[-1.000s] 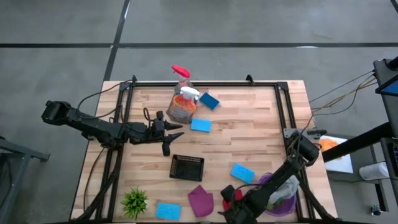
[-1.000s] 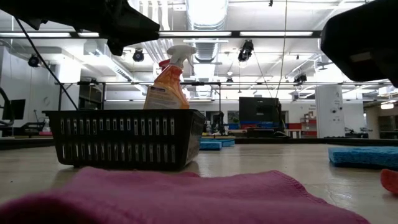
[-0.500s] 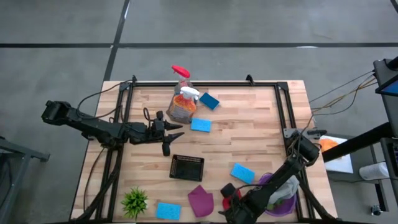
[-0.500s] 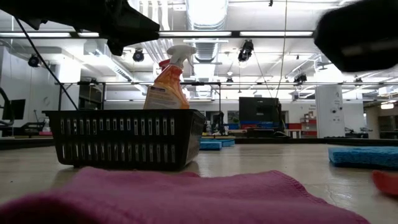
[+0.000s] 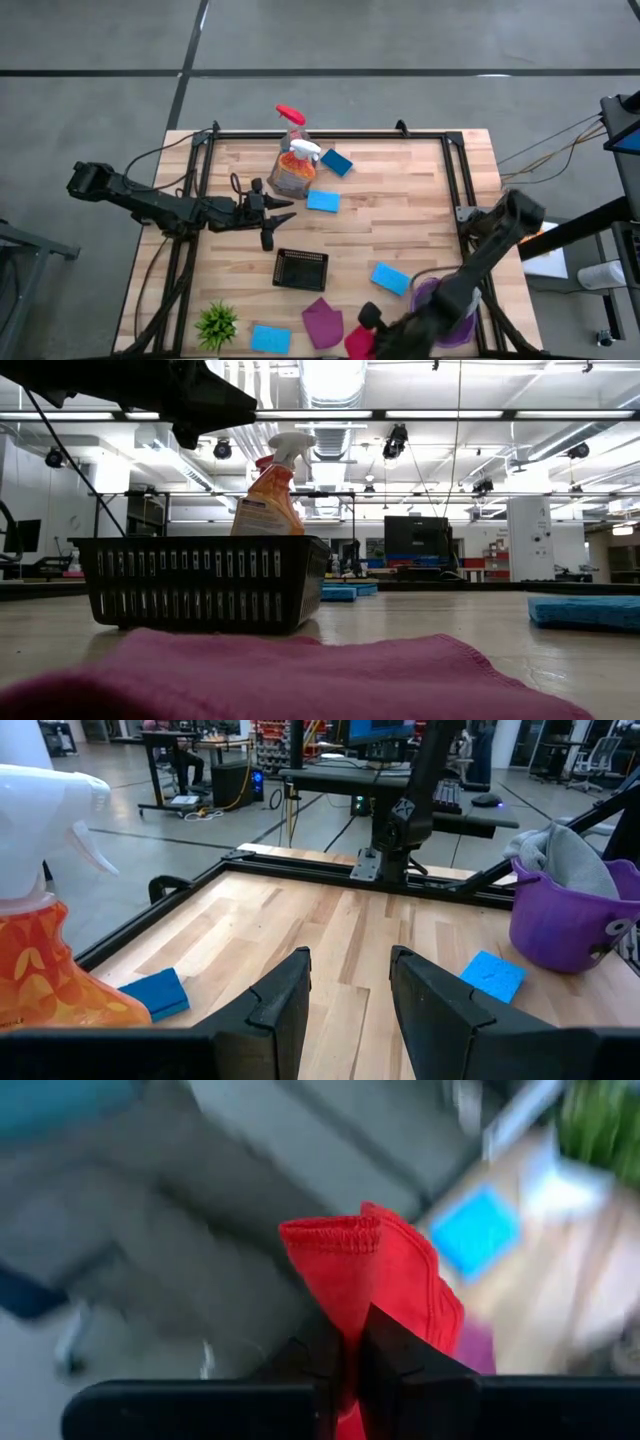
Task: Pick & Place Kitchen Items
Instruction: Put the red towel into the violet bucket
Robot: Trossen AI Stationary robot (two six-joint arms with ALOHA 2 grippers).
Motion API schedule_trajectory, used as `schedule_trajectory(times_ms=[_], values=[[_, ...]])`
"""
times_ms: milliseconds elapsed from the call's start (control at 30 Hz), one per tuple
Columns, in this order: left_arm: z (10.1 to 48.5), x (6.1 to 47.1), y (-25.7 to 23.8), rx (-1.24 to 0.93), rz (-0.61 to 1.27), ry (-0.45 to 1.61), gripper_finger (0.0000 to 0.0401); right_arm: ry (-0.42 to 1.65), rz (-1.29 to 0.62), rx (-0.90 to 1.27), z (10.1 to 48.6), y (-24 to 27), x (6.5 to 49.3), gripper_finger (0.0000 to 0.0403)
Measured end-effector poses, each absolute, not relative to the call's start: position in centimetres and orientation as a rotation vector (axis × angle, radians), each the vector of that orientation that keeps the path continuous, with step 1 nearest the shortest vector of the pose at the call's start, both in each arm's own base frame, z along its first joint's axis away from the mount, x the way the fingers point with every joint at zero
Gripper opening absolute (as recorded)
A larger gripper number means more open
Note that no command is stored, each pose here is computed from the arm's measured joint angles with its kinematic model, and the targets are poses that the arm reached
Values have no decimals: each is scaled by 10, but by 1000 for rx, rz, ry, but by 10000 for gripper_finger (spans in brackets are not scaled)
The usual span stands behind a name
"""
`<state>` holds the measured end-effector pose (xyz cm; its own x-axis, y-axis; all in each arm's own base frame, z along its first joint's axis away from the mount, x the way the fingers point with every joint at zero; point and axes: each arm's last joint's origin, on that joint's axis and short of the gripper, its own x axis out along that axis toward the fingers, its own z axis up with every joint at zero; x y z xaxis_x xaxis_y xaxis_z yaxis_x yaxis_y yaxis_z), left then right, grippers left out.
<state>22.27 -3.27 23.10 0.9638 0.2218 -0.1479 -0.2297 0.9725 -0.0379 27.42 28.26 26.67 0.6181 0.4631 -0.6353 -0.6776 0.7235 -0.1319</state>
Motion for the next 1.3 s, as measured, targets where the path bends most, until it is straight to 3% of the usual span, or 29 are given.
schedule_trajectory(times_ms=[167,400,733,1000,1300], values=[[231,223,-33,-55,228,144,145,337,776,-278,276,257,245,18],[231,223,-33,-54,229,144,145,339,727,-118,283,206,187,18],[231,223,-33,-55,229,144,145,583,629,49,290,175,137,18],[231,223,-33,-55,229,144,145,833,514,105,267,179,132,18],[228,222,-32,-52,229,153,145,1126,432,80,268,201,135,18]])
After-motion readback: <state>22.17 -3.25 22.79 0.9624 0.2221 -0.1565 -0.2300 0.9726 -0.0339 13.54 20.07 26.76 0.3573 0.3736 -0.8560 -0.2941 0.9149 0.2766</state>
